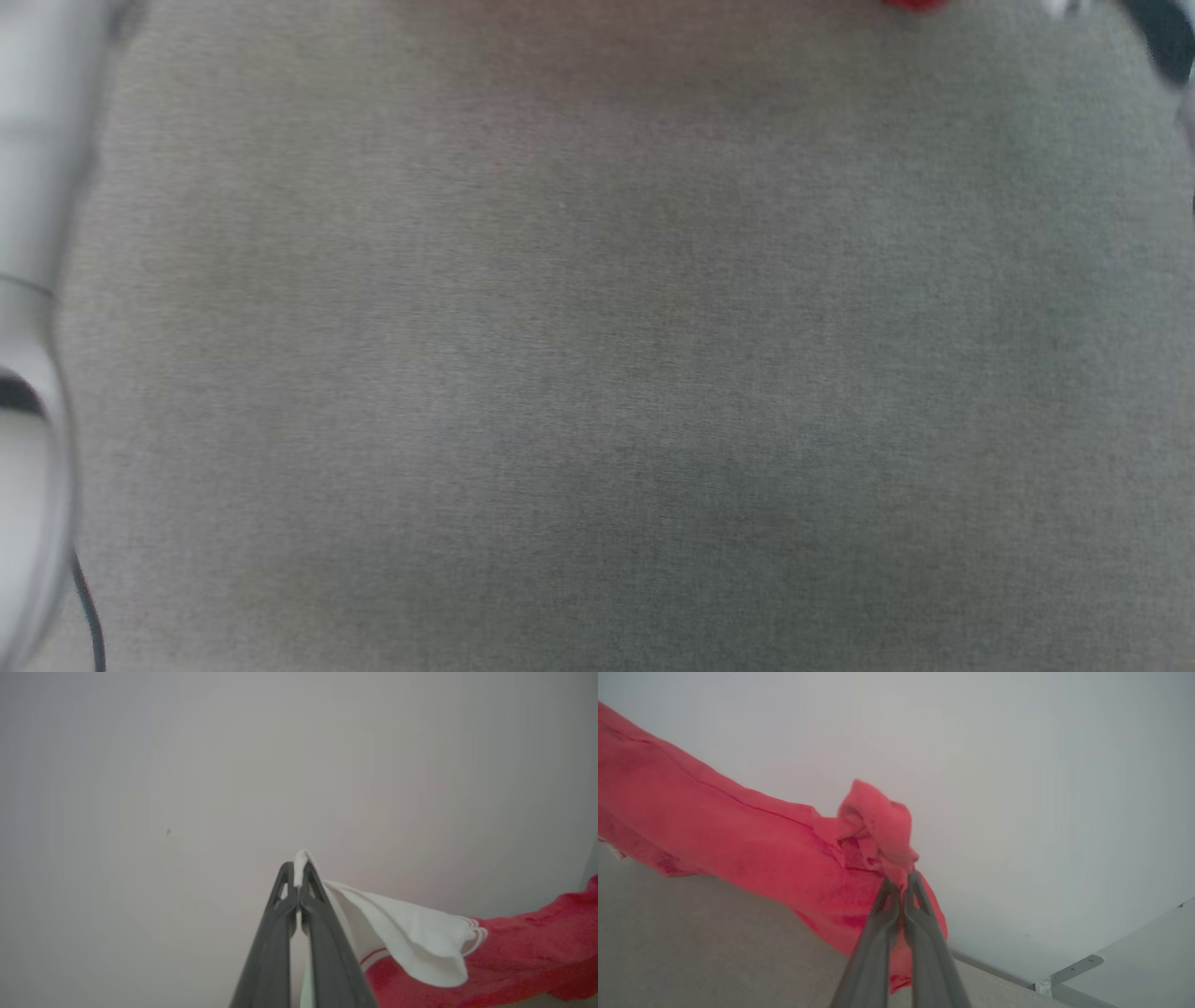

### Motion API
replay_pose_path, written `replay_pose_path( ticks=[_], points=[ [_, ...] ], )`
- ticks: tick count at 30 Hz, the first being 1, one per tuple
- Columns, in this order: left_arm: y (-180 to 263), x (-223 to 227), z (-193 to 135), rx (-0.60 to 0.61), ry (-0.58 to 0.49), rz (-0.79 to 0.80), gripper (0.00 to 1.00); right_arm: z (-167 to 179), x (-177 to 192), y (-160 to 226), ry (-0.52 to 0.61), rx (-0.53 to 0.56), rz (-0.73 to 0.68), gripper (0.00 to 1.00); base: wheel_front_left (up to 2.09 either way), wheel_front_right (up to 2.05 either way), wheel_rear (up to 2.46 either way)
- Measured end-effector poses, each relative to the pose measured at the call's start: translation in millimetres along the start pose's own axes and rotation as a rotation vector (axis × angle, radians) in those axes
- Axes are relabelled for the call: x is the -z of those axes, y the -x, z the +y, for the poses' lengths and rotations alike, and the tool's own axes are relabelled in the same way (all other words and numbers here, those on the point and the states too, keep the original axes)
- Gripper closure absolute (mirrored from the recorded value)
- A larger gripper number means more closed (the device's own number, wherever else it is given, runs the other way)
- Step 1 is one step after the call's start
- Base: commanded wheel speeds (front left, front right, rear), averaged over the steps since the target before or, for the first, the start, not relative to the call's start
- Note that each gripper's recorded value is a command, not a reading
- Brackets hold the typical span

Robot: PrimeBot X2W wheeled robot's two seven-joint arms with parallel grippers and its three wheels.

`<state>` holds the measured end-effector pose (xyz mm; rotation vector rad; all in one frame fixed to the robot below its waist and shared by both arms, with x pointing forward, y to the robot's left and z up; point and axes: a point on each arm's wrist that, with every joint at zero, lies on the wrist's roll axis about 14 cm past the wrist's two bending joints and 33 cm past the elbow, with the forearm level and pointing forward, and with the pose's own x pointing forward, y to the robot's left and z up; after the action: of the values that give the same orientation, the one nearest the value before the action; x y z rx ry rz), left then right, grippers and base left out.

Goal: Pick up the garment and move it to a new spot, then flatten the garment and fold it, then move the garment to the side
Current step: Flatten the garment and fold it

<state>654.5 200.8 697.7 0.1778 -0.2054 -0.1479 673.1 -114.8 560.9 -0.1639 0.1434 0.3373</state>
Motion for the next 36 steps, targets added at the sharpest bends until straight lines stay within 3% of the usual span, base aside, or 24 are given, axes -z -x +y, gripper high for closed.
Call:
replay_pose_path(
  ticks=[12,20,27,36],
  points=[
    [103,146,-23,0.067,0.114,0.572,1.00,23,77,50,-0.063,-0.117,0.235,1.00,0.00,0.00,0.00],
    [198,202,-48,0.139,0.197,0.851,1.00,41,137,112,-0.141,-0.217,0.421,1.00,0.00,0.00,0.00],
    [281,219,-77,0.183,0.244,1.033,1.00,41,171,159,-0.232,-0.231,0.504,1.00,0.00,0.00,0.00],
    [379,207,-116,0.214,0.324,1.232,1.00,51,207,221,-0.248,-0.271,0.637,1.00,0.00,0.00,0.00]
  ],
)
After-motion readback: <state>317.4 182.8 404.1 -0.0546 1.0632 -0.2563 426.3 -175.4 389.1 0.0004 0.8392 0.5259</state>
